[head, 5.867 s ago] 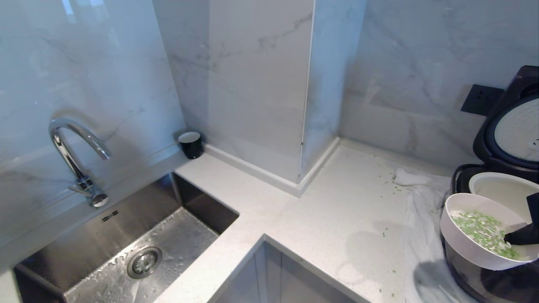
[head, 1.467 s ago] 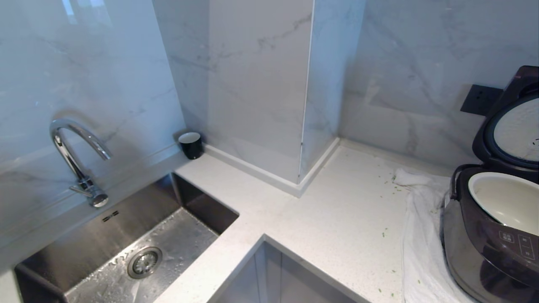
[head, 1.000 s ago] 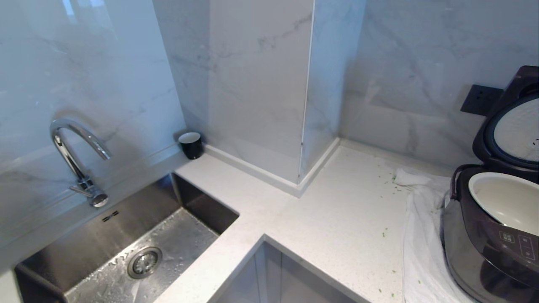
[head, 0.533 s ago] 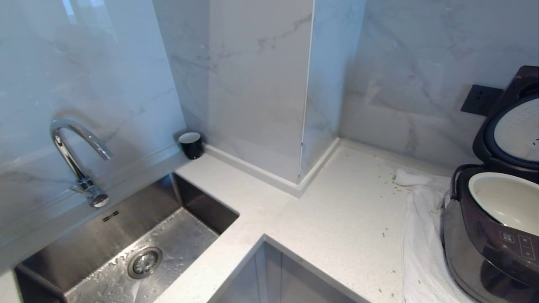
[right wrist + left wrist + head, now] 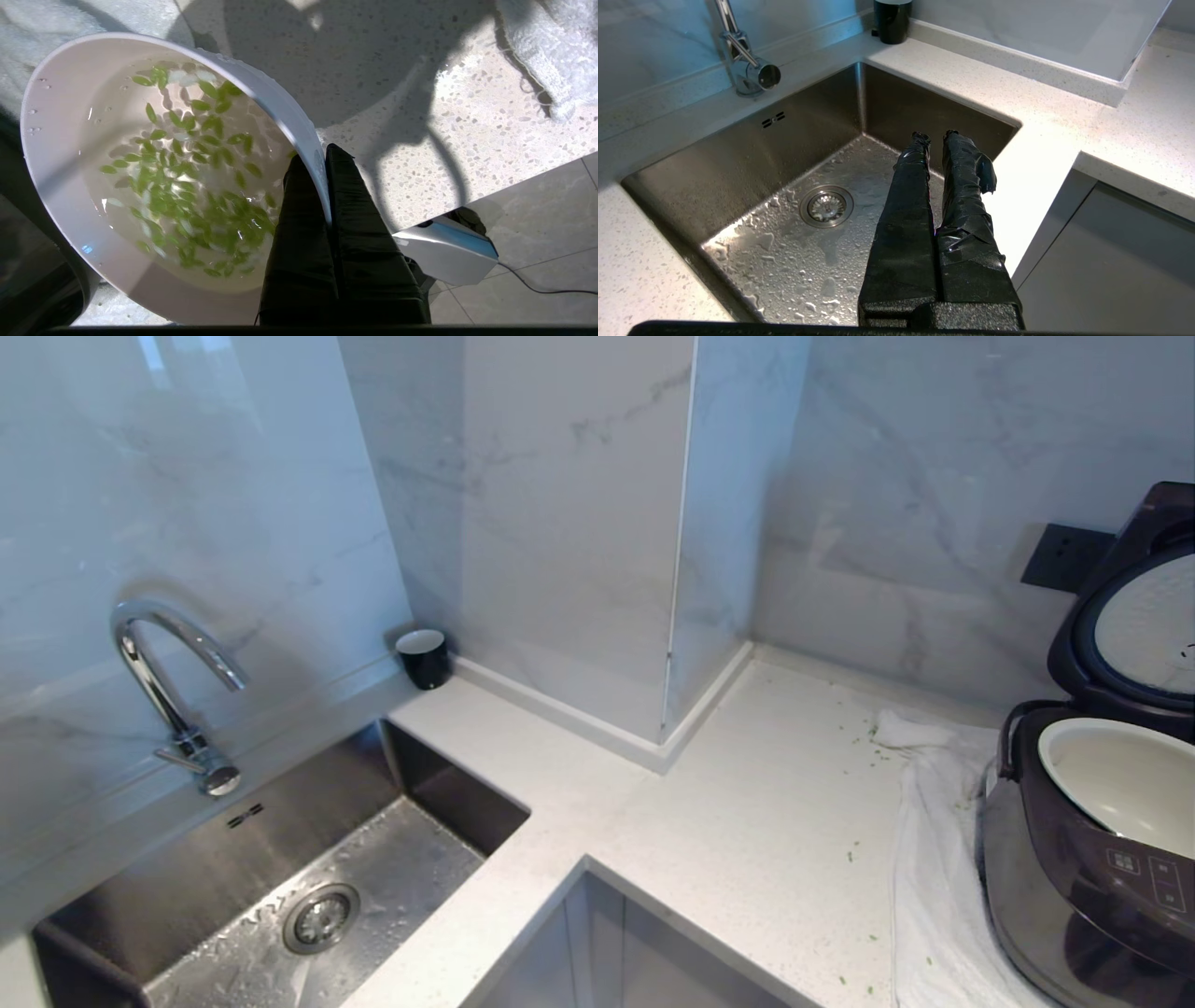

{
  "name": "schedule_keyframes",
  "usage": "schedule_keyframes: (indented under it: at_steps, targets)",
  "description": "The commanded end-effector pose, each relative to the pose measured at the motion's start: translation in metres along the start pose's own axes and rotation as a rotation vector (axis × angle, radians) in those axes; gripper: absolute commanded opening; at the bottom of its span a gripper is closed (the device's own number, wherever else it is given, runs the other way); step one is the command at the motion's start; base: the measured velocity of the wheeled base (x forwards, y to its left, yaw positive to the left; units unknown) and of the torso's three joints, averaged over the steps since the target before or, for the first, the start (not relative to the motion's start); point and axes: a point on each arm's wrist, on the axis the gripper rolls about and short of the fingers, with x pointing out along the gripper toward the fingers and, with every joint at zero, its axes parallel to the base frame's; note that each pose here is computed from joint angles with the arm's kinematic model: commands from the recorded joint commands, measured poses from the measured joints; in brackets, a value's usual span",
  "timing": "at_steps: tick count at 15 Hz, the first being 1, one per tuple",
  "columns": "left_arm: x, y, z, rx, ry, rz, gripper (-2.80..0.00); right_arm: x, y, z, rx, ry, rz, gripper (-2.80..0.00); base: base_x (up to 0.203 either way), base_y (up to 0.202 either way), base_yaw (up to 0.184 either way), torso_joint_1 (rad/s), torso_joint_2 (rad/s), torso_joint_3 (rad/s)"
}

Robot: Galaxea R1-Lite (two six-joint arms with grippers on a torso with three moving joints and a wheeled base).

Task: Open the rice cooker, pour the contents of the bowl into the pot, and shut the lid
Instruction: Place the bowl on the table

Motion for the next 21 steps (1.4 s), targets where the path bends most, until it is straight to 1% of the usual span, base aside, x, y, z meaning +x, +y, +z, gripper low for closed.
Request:
schedule_keyframes:
  at_steps: [1,2,4,8,9,11,16,19,21]
  targets:
    - [0.0,0.0,0.0,-0.001,0.002,0.0,-2.8,0.009,-0.01,-0.004,0.026,0.026,0.008,-2.8,0.0,0.0,0.0,0.0,0.0,0.0]
    - [0.0,0.0,0.0,-0.001,0.002,0.0,-2.8,0.012,-0.012,-0.005,0.031,0.03,0.007,-2.8,0.0,0.0,0.0,0.0,0.0,0.0]
    - [0.0,0.0,0.0,-0.001,0.002,0.0,-2.8,0.018,-0.016,-0.007,0.022,0.005,-0.007,-2.8,0.0,0.0,0.0,0.0,0.0,0.0]
    - [0.0,0.0,0.0,-0.001,0.002,0.0,-2.8,0.031,-0.019,-0.014,-0.039,-0.097,-0.064,-2.8,0.0,0.0,0.0,0.0,0.0,0.0]
    - [0.0,0.0,0.0,-0.001,0.002,0.0,-2.8,0.032,-0.02,-0.014,-0.037,-0.096,-0.066,-2.8,0.0,0.0,0.0,0.0,0.0,0.0]
    - [0.0,0.0,0.0,-0.001,0.002,0.0,-2.8,0.033,-0.025,-0.015,-0.037,-0.084,-0.097,-2.8,0.0,0.0,0.0,0.0,0.0,0.0]
    - [0.0,0.0,0.0,-0.001,0.002,0.0,-2.8,0.036,-0.035,-0.021,-0.02,-0.072,-0.099,-2.8,0.0,0.0,0.0,0.0,0.0,0.0]
    - [0.0,0.0,0.0,-0.001,0.002,0.0,-2.8,0.039,-0.039,-0.024,-0.023,-0.09,-0.103,-2.8,0.0,0.0,0.0,0.0,0.0,0.0]
    - [0.0,0.0,0.0,-0.001,0.002,0.0,-2.8,0.048,-0.041,-0.028,-0.051,-0.136,-0.126,-2.8,0.0,0.0,0.0,0.0,0.0,0.0]
